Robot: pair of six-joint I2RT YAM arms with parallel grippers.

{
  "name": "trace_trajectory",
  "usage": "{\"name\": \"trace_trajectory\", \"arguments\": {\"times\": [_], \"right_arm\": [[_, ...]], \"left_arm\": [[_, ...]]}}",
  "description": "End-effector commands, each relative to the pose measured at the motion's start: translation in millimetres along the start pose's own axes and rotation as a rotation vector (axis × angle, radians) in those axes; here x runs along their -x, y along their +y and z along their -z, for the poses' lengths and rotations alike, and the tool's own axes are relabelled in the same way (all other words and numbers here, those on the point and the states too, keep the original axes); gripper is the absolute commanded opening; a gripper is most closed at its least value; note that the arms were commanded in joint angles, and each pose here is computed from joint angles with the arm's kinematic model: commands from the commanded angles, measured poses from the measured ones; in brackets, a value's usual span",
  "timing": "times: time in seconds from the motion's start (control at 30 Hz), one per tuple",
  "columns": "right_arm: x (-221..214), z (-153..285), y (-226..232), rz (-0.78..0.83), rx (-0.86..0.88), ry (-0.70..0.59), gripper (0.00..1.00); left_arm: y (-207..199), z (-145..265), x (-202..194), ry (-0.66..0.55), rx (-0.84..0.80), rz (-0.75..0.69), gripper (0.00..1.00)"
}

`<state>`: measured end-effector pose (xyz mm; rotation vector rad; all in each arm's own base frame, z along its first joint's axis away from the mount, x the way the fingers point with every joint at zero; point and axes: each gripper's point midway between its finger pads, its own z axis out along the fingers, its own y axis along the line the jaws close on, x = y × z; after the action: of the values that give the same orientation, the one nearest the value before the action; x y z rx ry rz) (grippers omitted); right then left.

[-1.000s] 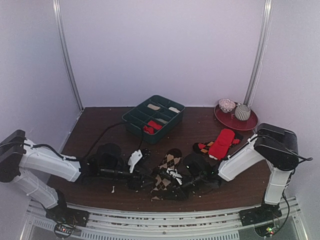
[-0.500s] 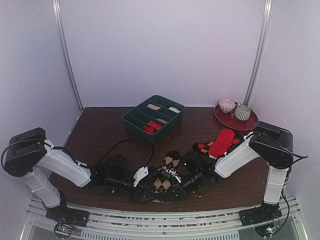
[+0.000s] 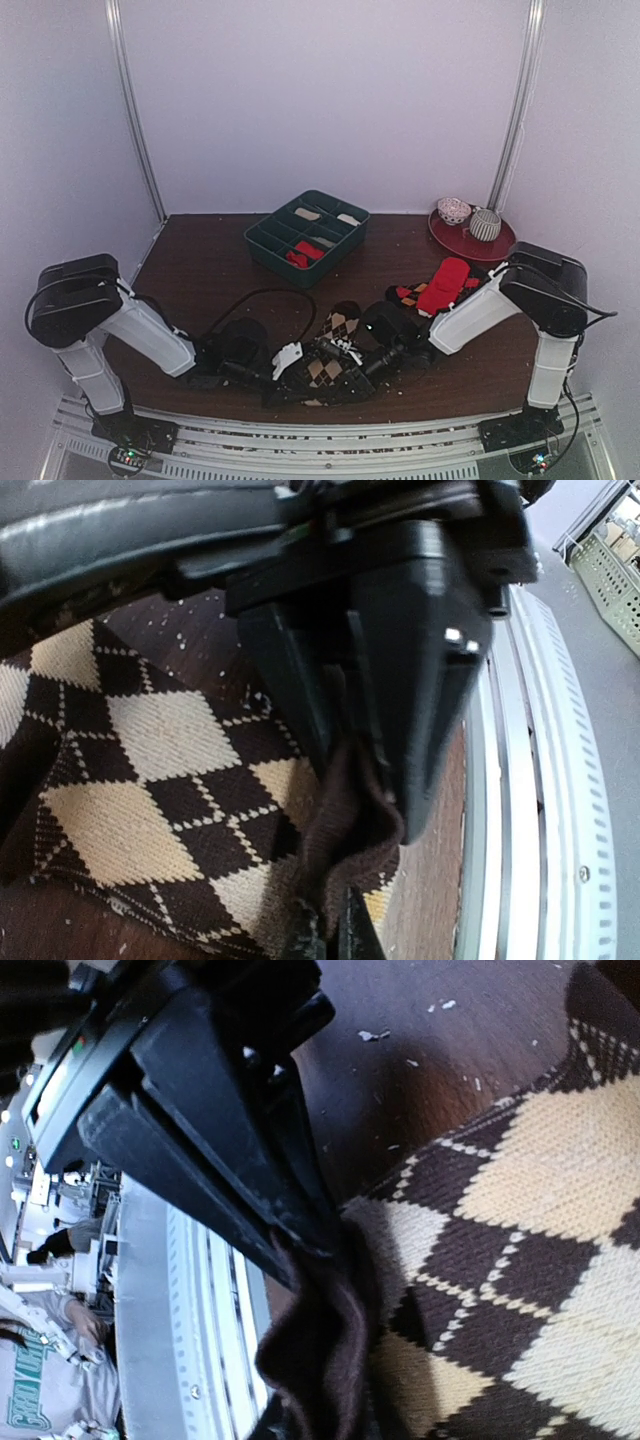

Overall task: Roll the socks
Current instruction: Roll the sock at the center of the board.

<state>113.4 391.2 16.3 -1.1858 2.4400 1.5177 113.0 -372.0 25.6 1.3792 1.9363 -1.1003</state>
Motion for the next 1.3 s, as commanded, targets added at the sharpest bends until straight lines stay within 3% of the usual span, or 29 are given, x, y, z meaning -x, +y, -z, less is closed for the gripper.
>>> {"name": "trace_trajectory", "arguments": {"times": [0.0,0.27,0.4,0.47,0.57,0.97,1.27], "right_arm": [[-54.8,9.8,-52.7,-0.119,-0.256,0.131,0.21],[11.0,67.4,-27.4,0.265,-0.462,-0.128,0.26],[19.5,101.6,14.9,0.652,-0.519,-0.311,0.32],[10.6,107.1,26.7,0.813,-0.538,-0.341,0.37],[1.7,104.4,27.9,0.910,-0.548,-0.296,0.41],[-9.3,49.3,35.7,1.092,-0.553,-0.097,0.41],[-4.6,38.2,16.5,1.123,-0.646,-0.010,0.41]], "left_arm": [[15.1,-13.1,-11.6,0.069,0.059,0.095,0.00],[21.5,-21.6,-70.9,0.283,0.086,0.318,0.00],[15.2,-18.6,-81.8,0.306,0.060,0.362,0.00],[13.6,-18.2,-84.1,0.318,0.052,0.366,0.00],[12.6,-17.3,-88.0,0.343,0.048,0.363,0.00],[13.1,-13.8,-95.1,0.387,0.040,0.353,0.00],[12.5,-11.3,-98.2,0.395,0.032,0.346,0.00]]}}
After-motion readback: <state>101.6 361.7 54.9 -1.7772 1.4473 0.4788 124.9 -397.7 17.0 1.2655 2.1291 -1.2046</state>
